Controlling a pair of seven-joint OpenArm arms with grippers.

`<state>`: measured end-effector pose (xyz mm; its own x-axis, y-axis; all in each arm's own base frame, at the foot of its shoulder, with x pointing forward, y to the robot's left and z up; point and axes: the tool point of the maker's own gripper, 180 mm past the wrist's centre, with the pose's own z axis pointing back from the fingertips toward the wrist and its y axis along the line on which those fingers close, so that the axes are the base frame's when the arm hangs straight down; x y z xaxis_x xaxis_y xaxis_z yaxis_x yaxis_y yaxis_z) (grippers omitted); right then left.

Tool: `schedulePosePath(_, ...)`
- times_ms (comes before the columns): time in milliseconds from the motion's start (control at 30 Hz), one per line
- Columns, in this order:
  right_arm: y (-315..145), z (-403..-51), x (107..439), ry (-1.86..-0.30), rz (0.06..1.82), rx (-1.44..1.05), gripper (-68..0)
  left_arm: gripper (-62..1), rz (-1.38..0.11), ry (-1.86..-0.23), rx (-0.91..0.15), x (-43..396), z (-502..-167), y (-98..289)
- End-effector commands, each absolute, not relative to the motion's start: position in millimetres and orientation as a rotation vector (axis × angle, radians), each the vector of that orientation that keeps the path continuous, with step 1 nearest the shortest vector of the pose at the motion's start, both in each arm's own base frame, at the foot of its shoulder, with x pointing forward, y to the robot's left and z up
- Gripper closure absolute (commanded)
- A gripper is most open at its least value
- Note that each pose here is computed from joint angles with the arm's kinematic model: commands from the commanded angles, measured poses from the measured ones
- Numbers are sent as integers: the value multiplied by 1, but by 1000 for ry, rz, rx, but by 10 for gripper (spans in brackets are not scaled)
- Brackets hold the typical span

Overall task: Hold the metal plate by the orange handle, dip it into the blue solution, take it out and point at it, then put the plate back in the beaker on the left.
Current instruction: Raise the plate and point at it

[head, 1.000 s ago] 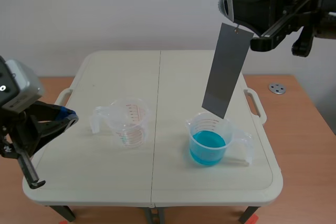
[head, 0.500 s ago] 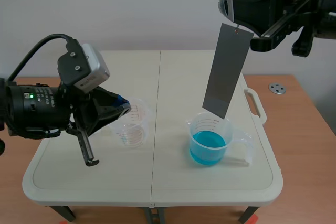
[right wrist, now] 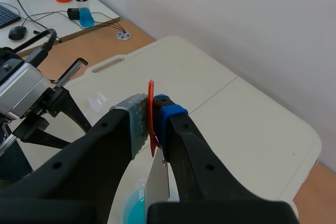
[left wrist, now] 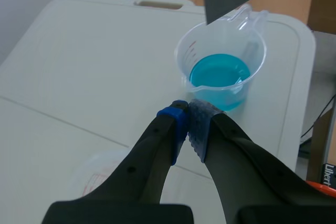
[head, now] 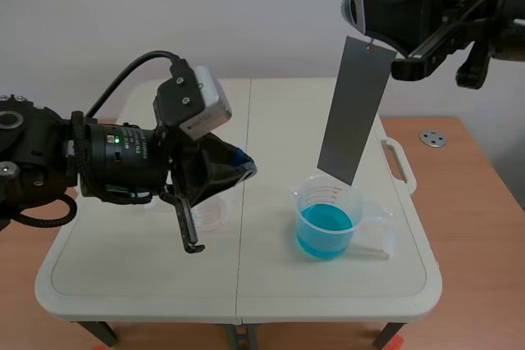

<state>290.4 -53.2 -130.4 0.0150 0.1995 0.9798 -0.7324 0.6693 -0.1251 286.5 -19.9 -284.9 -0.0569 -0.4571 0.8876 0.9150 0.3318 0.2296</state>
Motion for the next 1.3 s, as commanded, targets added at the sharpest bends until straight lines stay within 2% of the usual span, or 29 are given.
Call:
schedulePosePath(0, -51, -120, 289, -1414, 790, 495, -11, -31, -1211, -1181, -546, 290, -270, -29)
schedulePosePath(167, -51, -120, 289, -1414, 790, 495, -11, -31, -1233, -1216, -570, 293, -257, -47)
schedulePosePath(433, -51, -120, 289, -1414, 790, 496, -11, -31, -1228, -1197, -592, 293, -261, -66)
schedulePosePath(633, -51, -119, 289, -1415, 790, 496, -11, -31, -1198, -1178, -604, 295, -272, -71)
schedulePosePath(1267, -51, -119, 289, -1414, 790, 495, -11, -31, -1194, -1175, -602, 295, -273, -72)
